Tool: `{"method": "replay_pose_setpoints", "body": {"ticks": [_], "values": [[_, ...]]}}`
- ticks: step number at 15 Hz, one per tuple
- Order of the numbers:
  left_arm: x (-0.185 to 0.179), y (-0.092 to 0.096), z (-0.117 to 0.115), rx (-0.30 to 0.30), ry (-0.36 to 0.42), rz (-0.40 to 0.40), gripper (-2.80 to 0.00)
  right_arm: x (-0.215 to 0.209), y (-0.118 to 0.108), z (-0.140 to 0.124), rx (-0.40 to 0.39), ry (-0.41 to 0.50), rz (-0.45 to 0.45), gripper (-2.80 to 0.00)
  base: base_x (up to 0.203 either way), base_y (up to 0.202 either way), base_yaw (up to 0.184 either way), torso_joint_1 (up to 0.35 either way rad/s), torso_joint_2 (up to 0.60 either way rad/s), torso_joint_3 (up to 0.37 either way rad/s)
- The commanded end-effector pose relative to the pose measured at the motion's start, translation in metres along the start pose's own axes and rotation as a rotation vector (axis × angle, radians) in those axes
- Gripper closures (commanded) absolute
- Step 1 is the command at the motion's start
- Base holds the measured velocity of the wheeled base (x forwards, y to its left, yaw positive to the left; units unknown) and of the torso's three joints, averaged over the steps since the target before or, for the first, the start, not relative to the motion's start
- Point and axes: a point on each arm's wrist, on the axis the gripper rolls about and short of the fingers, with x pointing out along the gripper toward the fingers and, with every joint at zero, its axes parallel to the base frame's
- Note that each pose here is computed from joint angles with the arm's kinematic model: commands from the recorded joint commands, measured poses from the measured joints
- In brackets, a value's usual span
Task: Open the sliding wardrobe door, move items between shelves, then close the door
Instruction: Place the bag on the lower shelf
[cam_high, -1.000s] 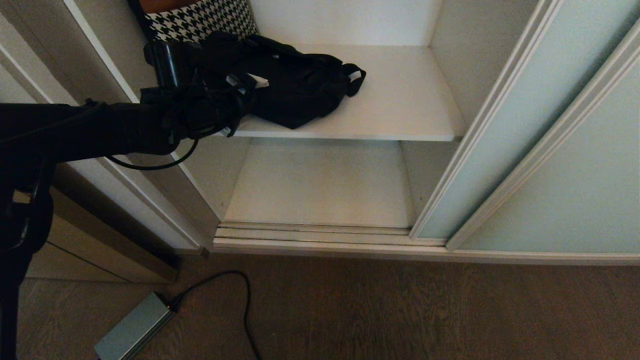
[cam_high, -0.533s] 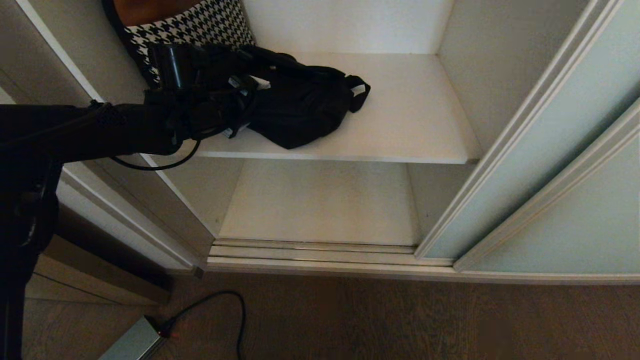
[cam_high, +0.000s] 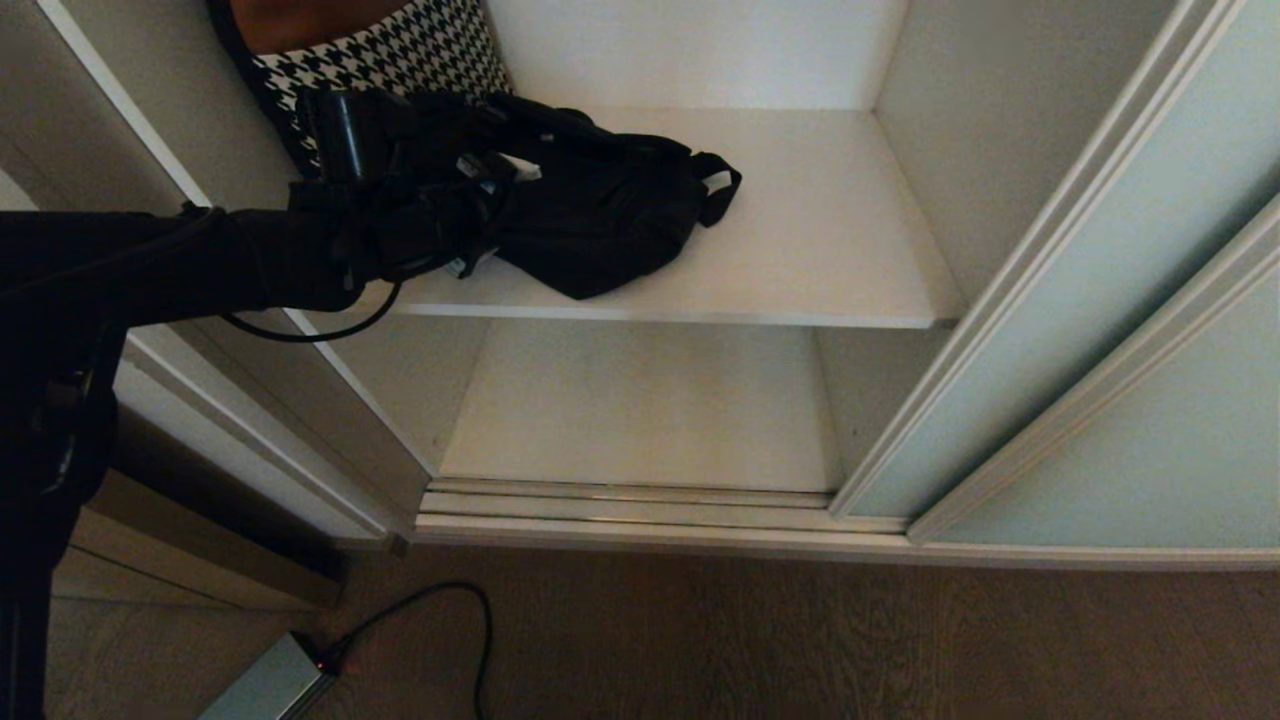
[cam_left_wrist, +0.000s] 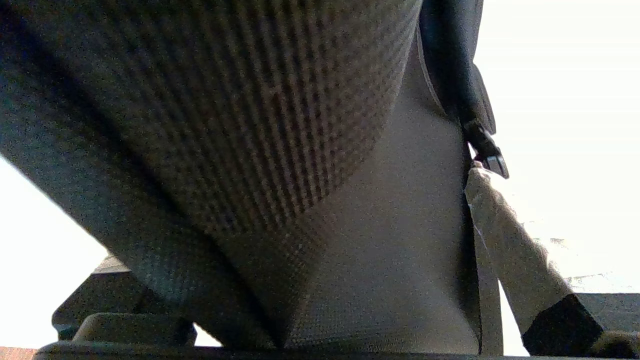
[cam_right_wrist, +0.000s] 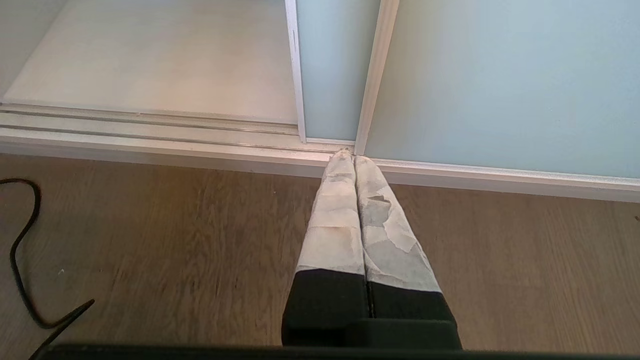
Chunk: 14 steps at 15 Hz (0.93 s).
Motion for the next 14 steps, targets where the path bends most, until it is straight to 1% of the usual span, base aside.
{"method": "replay_pose_setpoints", "body": {"ticks": [1,3,4,12,14], "values": [[-0.0002,-0.0004,0.0005,-0.004,0.001,-0.003,-2.80,-0.0001,0.0000,0.0000,0.000,-0.002,0.000,0.00,0.000,0.000,0.000,0.000,0.00,0.000],[0.0004,0.0003,-0.0002,0.000,0.001,0.001,-2.80,-0.0001,0.0000,0.0000,0.000,-0.002,0.001,0.00,0.000,0.000,0.000,0.000,0.00,0.000],[0.0011,0.0009,-0.0004,-0.001,0.000,0.001,0.00,-0.0001,0.0000,0.0000,0.000,-0.002,0.000,0.00,0.000,0.000,0.000,0.000,0.00,0.000],[0.0026,0.0020,-0.0010,-0.004,0.000,-0.001,0.00,-0.0001,0.0000,0.0000,0.000,-0.002,0.000,0.00,0.000,0.000,0.000,0.000,0.00,0.000],[-0.0026,-0.0048,0.0028,-0.002,-0.006,-0.014,0.00,-0.0001,0.0000,0.0000,0.000,-0.002,-0.001,0.00,0.000,0.000,0.000,0.000,0.00,0.000]]}}
